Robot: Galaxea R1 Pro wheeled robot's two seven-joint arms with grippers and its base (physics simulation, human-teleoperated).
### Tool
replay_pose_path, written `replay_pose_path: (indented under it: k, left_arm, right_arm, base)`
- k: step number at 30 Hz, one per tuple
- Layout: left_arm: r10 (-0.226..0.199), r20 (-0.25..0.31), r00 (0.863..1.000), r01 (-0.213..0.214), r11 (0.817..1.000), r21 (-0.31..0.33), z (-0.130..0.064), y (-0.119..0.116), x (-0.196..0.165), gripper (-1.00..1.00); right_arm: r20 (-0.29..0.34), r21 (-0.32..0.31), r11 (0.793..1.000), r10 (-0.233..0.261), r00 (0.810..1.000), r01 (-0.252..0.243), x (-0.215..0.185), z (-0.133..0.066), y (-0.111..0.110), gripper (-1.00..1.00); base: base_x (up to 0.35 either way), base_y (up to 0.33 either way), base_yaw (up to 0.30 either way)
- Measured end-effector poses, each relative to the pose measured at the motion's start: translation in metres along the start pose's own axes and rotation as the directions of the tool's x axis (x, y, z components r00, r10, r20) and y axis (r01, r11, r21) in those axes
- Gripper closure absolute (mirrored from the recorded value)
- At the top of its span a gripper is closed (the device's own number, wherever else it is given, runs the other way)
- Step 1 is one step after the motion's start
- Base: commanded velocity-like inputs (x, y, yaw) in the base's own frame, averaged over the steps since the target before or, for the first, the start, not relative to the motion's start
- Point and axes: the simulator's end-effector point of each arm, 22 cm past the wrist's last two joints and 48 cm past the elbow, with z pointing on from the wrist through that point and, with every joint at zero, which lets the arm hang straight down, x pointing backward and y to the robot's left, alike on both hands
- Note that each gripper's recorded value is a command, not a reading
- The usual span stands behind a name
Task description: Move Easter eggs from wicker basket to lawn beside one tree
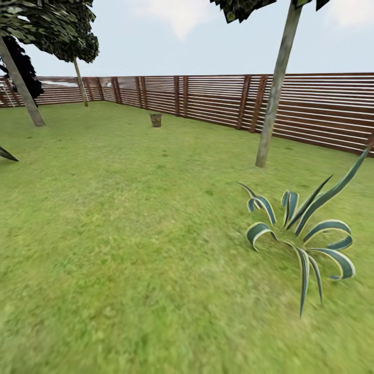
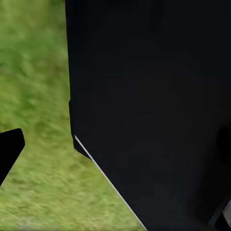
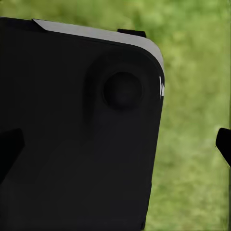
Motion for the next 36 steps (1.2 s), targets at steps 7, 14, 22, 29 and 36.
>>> replay_pose_path:
  k: [7,14,22,29,36]
  left_arm:
    - [0.0,0.0,1.0,0.0,1.0,0.0,0.0,0.0,0.0,-1.0]
    - [0.0,0.0,1.0,0.0,1.0,0.0,0.0,0.0,0.0,-1.0]
    - [0.0,0.0,1.0,0.0,1.0,0.0,0.0,0.0,0.0,-1.0]
    - [0.0,0.0,1.0,0.0,1.0,0.001,0.0,-0.0006,0.0,-1.0]
    - [0.0,0.0,1.0,0.0,1.0,0.002,0.0,-0.0016,0.0,-1.0]
  right_arm:
    - [0.0,0.0,1.0,0.0,1.0,0.0,0.0001,0.0,0.0,-1.0]
    - [0.0,0.0,1.0,0.0,1.0,0.0,-0.0001,0.0,0.0,-1.0]
    - [-0.001,0.002,1.0,0.0,1.0,0.0,0.0004,0.0,-0.0013,-1.0]
    - [-0.002,0.004,1.0,0.0,1.0,0.0,0.0007,-0.0001,-0.0034,-1.0]
    - [-0.002,0.004,1.0,0.001,1.0,-0.001,0.0007,-0.0001,-0.0028,-1.0]
  base:
    - [0.33,0.08,0.268]
    - [0.33,0.08,0.268]
    - [0.33,0.08,0.231]
    - [0.33,0.08,0.018]
    - [0.33,0.08,0.0]
